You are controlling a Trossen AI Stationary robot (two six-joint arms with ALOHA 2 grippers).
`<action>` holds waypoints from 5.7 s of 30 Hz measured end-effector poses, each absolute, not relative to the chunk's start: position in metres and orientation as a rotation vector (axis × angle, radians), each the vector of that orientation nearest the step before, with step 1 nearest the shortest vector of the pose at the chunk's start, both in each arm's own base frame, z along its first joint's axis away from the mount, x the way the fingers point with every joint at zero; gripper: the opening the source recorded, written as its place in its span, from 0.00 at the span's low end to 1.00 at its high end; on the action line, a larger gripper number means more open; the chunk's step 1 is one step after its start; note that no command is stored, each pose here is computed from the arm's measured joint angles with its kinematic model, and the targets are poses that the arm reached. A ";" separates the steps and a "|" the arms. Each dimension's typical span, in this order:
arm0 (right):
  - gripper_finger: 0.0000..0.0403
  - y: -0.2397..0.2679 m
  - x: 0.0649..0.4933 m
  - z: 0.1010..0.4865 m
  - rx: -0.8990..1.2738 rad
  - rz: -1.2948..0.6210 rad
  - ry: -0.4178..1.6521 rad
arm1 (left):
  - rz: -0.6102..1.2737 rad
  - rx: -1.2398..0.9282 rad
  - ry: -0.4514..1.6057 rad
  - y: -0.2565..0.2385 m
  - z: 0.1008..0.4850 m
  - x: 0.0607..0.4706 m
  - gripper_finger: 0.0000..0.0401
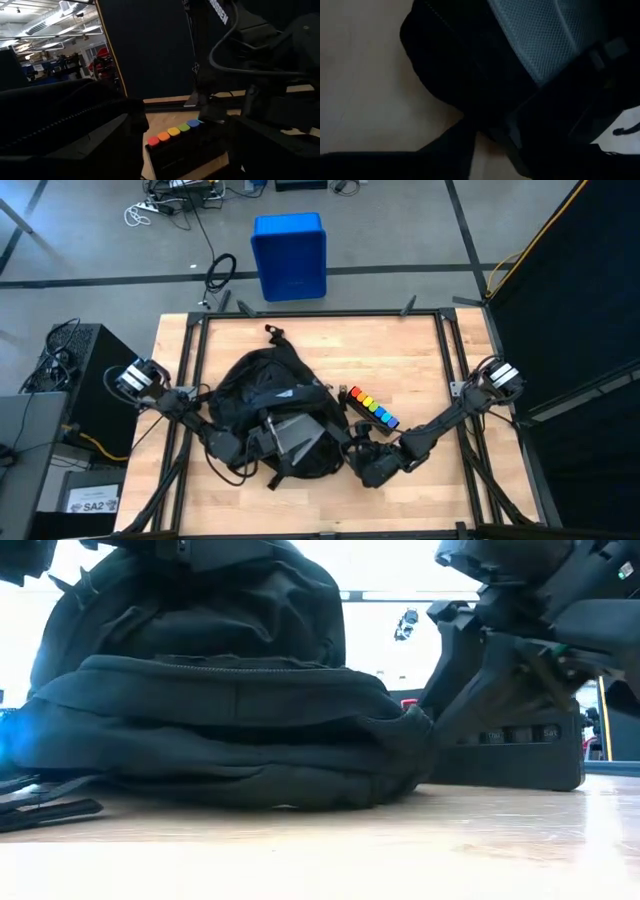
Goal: Unpack backpack
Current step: Remove the lid of the black medicine organizer from the black backpack
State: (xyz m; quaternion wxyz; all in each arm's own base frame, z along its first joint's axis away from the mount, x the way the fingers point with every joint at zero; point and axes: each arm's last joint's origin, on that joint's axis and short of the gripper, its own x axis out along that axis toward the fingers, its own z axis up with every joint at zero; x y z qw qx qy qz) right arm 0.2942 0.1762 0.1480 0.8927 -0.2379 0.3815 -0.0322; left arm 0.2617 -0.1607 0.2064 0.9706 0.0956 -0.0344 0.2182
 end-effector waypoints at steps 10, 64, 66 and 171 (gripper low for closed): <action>0.02 0.179 0.301 0.158 -0.432 -0.091 0.755 | 0.397 0.170 -0.080 -0.181 0.216 0.242 0.75; 0.00 0.150 0.375 0.240 -0.058 0.178 0.303 | -0.357 0.155 -0.070 -0.221 0.202 0.225 0.69; 0.00 0.141 0.379 0.241 -0.048 0.172 0.300 | -0.415 0.106 0.007 -0.223 0.195 0.224 0.68; 0.09 0.170 0.297 0.354 0.112 0.589 0.027 | 0.649 1.062 0.131 -0.212 0.274 0.308 0.34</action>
